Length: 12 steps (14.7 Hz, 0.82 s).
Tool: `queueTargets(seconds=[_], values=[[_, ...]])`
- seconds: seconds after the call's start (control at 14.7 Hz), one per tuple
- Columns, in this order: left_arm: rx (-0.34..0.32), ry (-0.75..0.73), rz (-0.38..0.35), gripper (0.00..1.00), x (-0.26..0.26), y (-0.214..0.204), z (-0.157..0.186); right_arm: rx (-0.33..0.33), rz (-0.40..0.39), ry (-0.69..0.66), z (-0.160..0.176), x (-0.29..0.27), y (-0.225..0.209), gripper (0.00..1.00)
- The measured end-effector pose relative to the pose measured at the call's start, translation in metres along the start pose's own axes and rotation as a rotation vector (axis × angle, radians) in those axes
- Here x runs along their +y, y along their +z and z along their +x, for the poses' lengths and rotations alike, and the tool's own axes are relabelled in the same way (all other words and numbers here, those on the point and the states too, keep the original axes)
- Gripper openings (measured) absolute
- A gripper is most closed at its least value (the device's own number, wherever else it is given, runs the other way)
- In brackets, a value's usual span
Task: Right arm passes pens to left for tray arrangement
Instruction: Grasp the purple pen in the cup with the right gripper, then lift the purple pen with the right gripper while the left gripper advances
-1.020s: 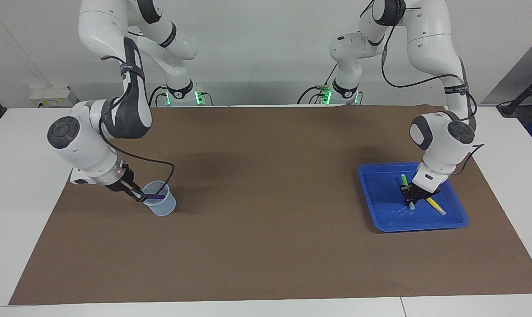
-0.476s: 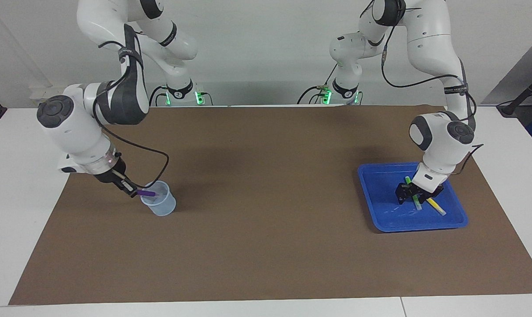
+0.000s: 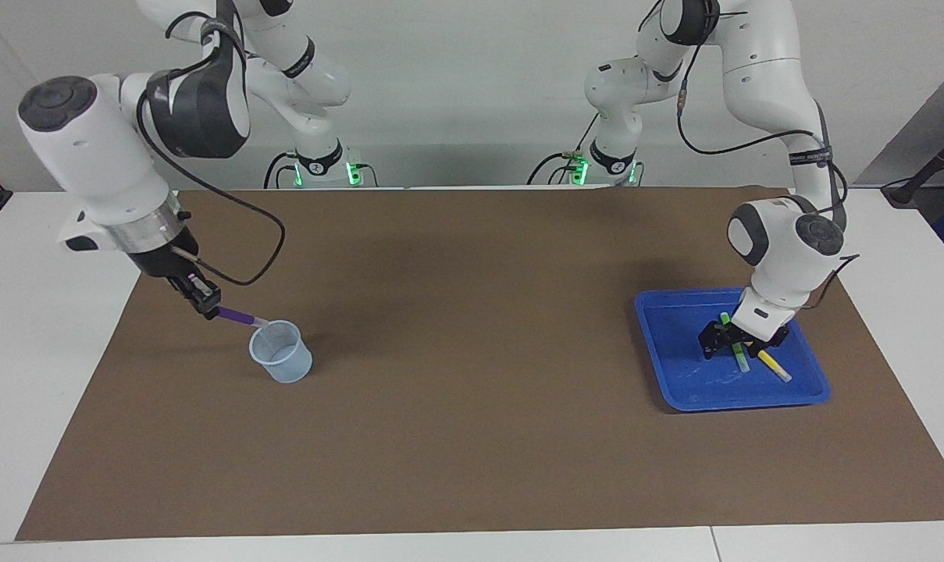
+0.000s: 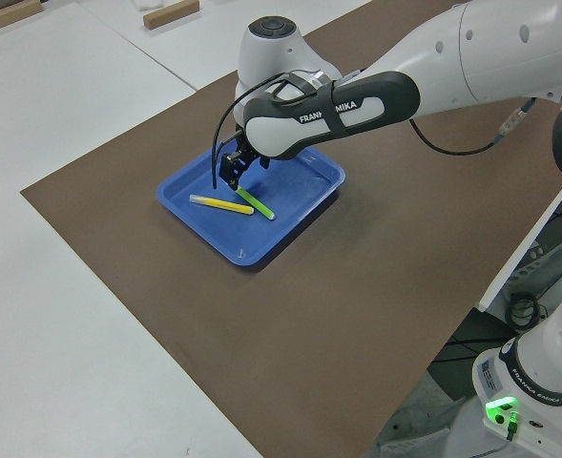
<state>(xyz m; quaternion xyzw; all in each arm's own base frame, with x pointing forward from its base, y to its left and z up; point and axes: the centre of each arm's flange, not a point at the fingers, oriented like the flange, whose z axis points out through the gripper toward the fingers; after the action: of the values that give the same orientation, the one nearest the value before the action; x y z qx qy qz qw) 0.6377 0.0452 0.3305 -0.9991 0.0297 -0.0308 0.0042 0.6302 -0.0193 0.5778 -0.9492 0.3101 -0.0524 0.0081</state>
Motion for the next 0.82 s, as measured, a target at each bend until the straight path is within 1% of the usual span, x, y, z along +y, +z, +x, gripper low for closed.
queueTargets(seconds=[0.2, 0.41, 0.68, 0.82], values=[[0.0, -0.038, -0.002, 0.98, 0.008, -0.024, 0.009, 0.025, 0.022, -0.001, -0.007, 0.001, -0.022, 0.18], [-0.01, -0.098, -0.009, 0.99, 0.019, -0.035, 0.009, 0.017, 0.068, -0.017, -0.012, 0.001, -0.035, 0.18], [-0.024, -0.203, -0.015, 1.0, 0.056, -0.058, 0.006, 0.017, 0.09, -0.041, -0.019, -0.004, -0.043, 0.18], [-0.038, -0.26, -0.041, 1.0, 0.073, -0.068, 0.003, 0.022, 0.097, -0.054, -0.025, -0.009, -0.048, 0.18]])
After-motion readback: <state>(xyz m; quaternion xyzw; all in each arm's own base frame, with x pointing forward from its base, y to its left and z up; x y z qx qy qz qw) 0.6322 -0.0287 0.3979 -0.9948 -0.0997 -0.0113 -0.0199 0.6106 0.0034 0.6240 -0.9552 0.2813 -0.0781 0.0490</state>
